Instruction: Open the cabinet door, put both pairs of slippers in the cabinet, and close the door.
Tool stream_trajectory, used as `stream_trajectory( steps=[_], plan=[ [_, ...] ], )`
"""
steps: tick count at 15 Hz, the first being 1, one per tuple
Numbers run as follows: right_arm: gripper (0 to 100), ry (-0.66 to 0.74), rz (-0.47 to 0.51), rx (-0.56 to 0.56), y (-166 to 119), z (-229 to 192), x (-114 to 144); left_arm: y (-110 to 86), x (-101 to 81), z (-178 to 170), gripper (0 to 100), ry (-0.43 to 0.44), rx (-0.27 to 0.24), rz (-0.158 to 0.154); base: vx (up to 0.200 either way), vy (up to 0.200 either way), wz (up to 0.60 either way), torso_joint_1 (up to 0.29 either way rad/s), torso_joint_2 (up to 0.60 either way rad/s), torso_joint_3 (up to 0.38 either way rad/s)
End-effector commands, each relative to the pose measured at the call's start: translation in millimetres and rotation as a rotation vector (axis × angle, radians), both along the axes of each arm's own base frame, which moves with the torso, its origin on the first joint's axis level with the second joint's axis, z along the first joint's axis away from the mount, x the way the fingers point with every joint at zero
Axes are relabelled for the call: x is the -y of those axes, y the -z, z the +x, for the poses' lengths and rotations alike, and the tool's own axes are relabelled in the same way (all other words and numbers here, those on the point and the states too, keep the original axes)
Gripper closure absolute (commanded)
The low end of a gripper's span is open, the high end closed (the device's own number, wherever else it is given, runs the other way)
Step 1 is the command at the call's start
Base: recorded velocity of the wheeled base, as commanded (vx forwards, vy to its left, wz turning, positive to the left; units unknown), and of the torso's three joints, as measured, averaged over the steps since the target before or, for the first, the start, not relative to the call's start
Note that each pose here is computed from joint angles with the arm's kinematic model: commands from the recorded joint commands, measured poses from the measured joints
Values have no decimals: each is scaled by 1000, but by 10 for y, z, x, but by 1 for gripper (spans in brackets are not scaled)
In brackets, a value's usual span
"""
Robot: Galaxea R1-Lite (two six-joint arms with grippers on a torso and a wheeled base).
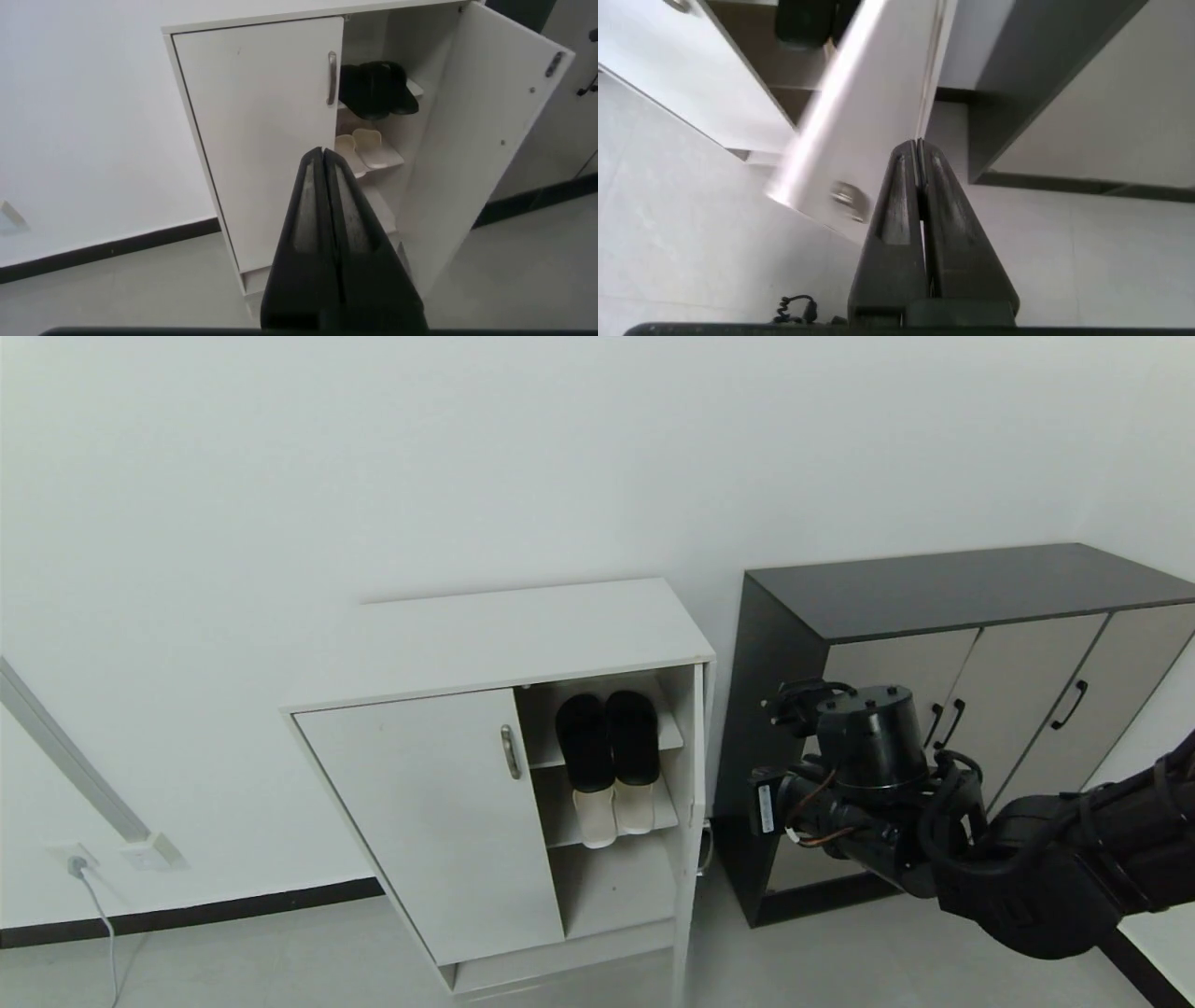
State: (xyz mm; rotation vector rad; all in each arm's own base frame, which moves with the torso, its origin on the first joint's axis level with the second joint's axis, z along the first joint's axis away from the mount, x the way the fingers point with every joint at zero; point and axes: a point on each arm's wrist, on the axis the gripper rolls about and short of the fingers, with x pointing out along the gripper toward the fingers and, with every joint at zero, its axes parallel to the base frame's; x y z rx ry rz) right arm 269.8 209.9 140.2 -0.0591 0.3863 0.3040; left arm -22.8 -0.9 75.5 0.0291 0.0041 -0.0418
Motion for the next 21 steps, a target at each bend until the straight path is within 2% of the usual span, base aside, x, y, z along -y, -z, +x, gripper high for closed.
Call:
stream_trajectory(
  steps=[1, 5, 10, 16, 21],
  plan=[
    [100, -11, 4, 6, -29, -46, -5, 0, 0, 0, 100, 0, 0, 0, 0, 0, 0, 0, 0, 0],
    [100, -12, 11, 14, -37, -47, -11, 0, 0, 0, 100, 0, 0, 0, 0, 0, 0, 0, 0, 0],
    [100, -16, -13, 2, 18, -72, 10, 0, 0, 0, 100, 0, 0, 0, 0, 0, 480, -1, 4, 2],
    [100, -27, -8, 105, 9, -80, 38, 0, 0, 0, 100, 0, 0, 0, 0, 0, 0, 0, 0, 0],
    [100, -29, -55, 48, 190, -142, 96, 0, 0, 0, 100, 0, 0, 0, 0, 0, 0, 0, 0, 0]
  ],
)
